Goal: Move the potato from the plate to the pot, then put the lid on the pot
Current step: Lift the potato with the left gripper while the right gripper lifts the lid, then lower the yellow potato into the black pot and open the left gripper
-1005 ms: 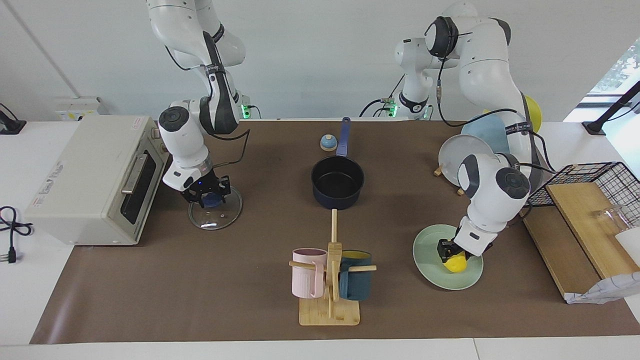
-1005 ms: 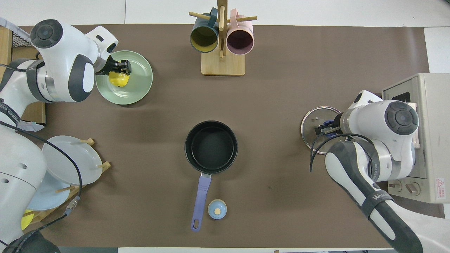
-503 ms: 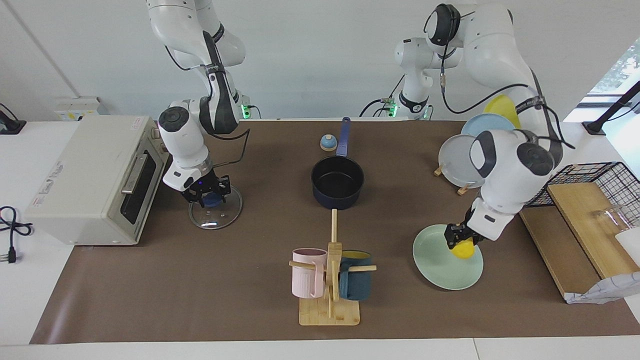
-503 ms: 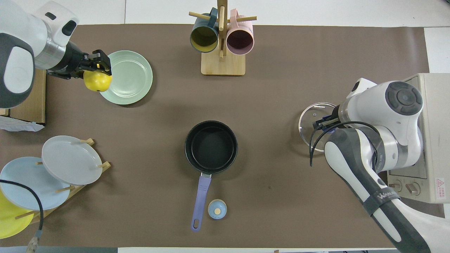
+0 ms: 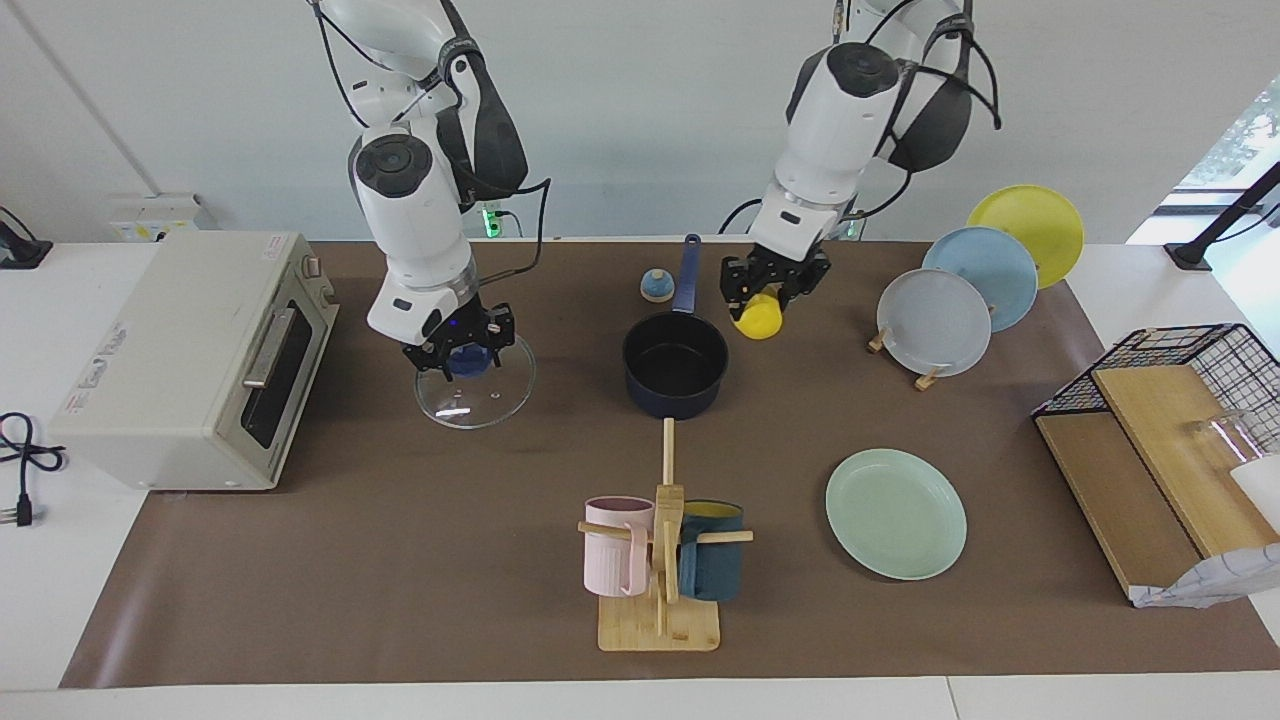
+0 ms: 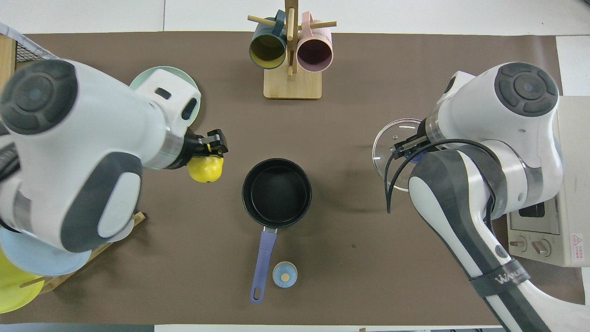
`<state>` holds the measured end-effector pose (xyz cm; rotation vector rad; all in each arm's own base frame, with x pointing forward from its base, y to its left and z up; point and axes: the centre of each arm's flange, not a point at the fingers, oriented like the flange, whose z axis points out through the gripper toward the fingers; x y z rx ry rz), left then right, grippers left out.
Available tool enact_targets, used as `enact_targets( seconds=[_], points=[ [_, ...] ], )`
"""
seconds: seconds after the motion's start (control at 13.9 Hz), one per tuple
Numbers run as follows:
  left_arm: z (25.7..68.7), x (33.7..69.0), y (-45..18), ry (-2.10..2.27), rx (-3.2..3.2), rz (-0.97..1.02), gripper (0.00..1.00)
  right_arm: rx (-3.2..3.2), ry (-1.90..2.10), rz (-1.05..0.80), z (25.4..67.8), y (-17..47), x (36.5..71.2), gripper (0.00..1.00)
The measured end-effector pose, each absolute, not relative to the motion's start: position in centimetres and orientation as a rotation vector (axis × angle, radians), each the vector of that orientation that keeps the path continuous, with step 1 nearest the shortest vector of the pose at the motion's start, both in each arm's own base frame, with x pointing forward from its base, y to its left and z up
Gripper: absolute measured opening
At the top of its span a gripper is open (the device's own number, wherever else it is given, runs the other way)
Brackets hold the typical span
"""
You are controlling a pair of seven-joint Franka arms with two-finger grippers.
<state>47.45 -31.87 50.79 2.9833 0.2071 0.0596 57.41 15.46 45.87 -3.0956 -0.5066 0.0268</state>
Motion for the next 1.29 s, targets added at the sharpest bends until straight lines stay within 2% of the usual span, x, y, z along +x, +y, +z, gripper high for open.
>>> enact_targets(
  seconds=[0.22,0.43,0.65,1.29],
  points=[
    [45.2,45.0,-36.1,0.177,2.975,0.069,0.62,-3.096,-0.503,0.043,45.2,15.6,57.7,0.66],
    [40.9,45.5,-37.7,0.138,2.983,0.06,0.62,-3.101,-0.475,0.041,45.2,16.4,57.5,0.66],
    [38.2,46.0,-38.0,0.095,2.999,0.059,0.62,-3.101,-0.473,0.037,45.4,16.4,57.5,0.66],
    [32.7,42.5,-39.3,-0.051,3.048,0.083,0.62,-3.108,-0.417,0.019,46.2,18.7,57.1,0.66]
  ],
)
